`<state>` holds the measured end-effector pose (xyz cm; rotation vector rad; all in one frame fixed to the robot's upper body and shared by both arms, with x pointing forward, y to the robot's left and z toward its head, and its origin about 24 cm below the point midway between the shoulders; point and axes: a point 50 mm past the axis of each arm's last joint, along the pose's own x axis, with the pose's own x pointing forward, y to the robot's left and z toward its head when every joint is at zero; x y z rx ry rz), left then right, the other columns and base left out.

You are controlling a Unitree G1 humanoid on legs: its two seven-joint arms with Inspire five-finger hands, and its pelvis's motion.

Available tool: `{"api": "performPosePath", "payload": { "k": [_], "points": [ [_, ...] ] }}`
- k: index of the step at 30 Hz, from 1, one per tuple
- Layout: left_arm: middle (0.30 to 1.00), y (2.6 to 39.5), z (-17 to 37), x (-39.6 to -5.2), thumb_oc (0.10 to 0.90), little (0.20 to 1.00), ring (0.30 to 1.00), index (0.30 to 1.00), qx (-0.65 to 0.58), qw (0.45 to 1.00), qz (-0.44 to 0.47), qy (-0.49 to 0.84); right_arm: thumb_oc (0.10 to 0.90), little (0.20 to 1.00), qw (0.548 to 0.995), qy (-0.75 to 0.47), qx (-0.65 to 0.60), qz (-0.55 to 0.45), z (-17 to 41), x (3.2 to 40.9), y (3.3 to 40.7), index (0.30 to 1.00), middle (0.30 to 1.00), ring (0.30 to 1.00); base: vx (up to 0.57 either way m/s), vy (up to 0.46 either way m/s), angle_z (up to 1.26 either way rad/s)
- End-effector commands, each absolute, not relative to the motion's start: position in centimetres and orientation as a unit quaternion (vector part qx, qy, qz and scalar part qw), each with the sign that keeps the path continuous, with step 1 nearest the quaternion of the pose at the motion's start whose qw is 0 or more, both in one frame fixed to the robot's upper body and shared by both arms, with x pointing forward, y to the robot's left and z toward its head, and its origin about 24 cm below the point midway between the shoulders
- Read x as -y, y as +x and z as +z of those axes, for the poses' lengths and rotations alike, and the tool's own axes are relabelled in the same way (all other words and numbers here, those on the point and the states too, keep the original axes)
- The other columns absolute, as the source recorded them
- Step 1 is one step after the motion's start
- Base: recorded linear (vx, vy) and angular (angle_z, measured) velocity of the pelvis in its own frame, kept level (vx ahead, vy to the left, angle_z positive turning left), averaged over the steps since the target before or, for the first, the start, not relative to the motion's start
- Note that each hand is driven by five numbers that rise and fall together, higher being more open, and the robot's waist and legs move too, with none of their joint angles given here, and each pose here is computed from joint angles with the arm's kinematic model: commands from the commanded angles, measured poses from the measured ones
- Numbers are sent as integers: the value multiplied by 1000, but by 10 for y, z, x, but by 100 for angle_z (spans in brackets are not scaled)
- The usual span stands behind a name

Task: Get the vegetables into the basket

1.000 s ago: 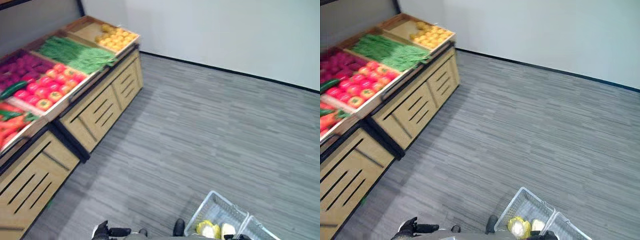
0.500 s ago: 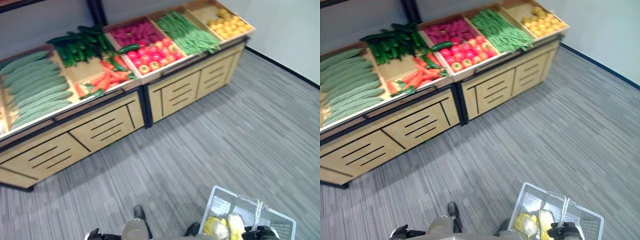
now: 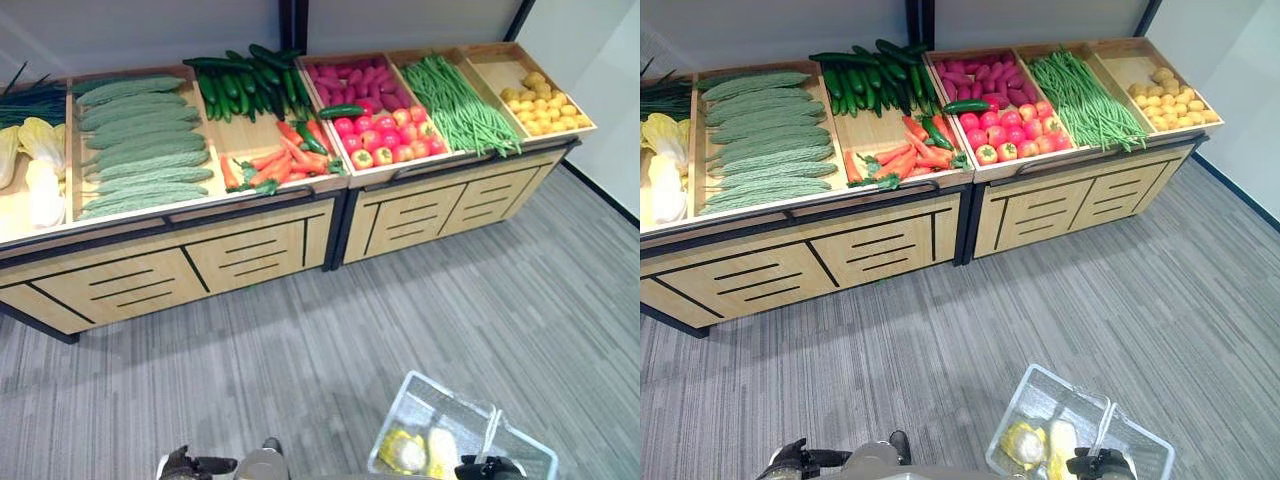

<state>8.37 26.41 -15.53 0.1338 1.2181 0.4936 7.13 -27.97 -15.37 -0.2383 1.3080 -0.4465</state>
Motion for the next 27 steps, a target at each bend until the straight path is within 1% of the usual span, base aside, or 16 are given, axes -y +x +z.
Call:
{"api": "performPosePath", "payload": {
  "k": [1, 5, 7, 9, 13, 15, 22, 27],
  "points": [
    [1000, 84, -156, -262, 900, 1000, 1000, 1000, -566, 790, 223, 76, 400, 300, 742, -147, -603, -255, -139, 319, 58, 300, 300, 300, 102, 99, -11],
    [1000, 85, -155, -263, 900, 1000, 1000, 1000, -566, 792, 211, 90, 400, 300, 741, -139, -603, -261, -139, 321, 54, 300, 300, 300, 136, 185, 12],
    [1000, 98, -152, -262, 900, 1000, 1000, 1000, -551, 804, 195, 104, 400, 300, 748, -124, -596, -265, -140, 319, 56, 300, 300, 300, 163, 157, 136],
    [1000, 106, -151, -258, 900, 1000, 1000, 1000, -542, 813, 178, 116, 400, 300, 731, -108, -616, -273, -144, 314, 36, 300, 300, 300, 288, -131, 110],
    [1000, 112, -150, -257, 900, 1000, 1000, 1000, -537, 818, 166, 120, 400, 300, 719, -93, -630, -278, -148, 309, 23, 300, 300, 300, 186, -102, 111],
    [1000, 111, -151, -255, 900, 1000, 1000, 1000, -538, 818, 164, 120, 400, 300, 722, -100, -631, -265, -149, 306, 26, 300, 300, 300, 31, -99, 124],
    [1000, 97, -156, -252, 900, 1000, 1000, 1000, -556, 807, 162, 116, 400, 300, 722, -110, -629, -266, -146, 312, 25, 300, 300, 300, 35, -117, -4],
    [1000, 96, -157, -250, 900, 1000, 1000, 1000, -559, 806, 150, 120, 400, 300, 733, -120, -615, -265, -143, 317, 34, 300, 300, 300, -4, -74, 18]
  ]
}}
